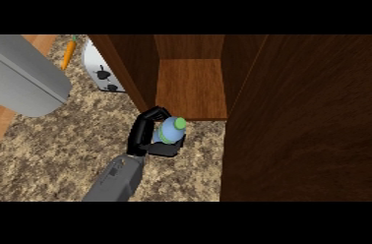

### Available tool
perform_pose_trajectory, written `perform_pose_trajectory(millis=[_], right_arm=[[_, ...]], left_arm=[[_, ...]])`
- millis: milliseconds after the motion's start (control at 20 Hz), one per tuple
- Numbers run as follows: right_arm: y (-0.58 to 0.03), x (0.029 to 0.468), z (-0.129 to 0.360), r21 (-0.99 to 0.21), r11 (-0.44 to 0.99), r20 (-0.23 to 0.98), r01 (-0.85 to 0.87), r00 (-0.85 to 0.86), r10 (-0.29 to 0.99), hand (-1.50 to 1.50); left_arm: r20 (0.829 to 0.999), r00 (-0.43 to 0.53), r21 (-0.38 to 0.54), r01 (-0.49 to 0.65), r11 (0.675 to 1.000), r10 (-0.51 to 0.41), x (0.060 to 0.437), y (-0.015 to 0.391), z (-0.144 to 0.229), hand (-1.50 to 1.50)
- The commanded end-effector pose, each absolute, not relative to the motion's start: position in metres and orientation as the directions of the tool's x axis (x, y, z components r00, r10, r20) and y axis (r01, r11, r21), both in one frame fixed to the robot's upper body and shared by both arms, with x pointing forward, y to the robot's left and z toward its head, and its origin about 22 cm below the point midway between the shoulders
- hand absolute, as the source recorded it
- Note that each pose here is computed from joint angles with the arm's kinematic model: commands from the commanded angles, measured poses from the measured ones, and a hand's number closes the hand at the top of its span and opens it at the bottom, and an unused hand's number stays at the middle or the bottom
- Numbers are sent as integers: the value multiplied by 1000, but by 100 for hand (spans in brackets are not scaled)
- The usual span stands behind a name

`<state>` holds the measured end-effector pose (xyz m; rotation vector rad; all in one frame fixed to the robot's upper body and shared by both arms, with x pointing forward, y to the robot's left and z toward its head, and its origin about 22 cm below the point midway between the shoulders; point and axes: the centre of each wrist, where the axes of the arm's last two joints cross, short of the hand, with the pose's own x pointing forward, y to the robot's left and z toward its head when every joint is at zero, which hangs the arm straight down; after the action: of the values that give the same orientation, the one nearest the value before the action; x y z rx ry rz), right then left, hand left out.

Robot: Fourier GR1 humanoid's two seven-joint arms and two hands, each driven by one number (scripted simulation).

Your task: Pick up the bottled water, place it into the cabinet and close the cabinet

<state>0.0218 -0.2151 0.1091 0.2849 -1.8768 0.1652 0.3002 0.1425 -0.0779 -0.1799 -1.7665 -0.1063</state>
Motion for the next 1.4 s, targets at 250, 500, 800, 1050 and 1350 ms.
perform_pose_trajectory(millis=[250,500,800,1050,1350], right_arm=[[-220,20,141,23,958,927,-286,-353,-128,-150],[-227,16,144,24,960,926,-277,-357,-127,-150],[-238,20,130,17,958,926,-285,-358,-123,-150],[-241,16,130,7,957,922,-291,-369,-119,-150],[-242,16,121,7,953,923,-304,-364,-123,-150]], left_arm=[[985,-171,-1,101,995,19,344,87,-17,150],[991,-131,35,66,997,-26,365,80,-2,150],[998,-67,-14,13,1000,15,395,83,17,150],[990,-55,123,-141,982,-132,405,87,15,150],[897,-82,395,-289,872,-434,420,105,20,150]])
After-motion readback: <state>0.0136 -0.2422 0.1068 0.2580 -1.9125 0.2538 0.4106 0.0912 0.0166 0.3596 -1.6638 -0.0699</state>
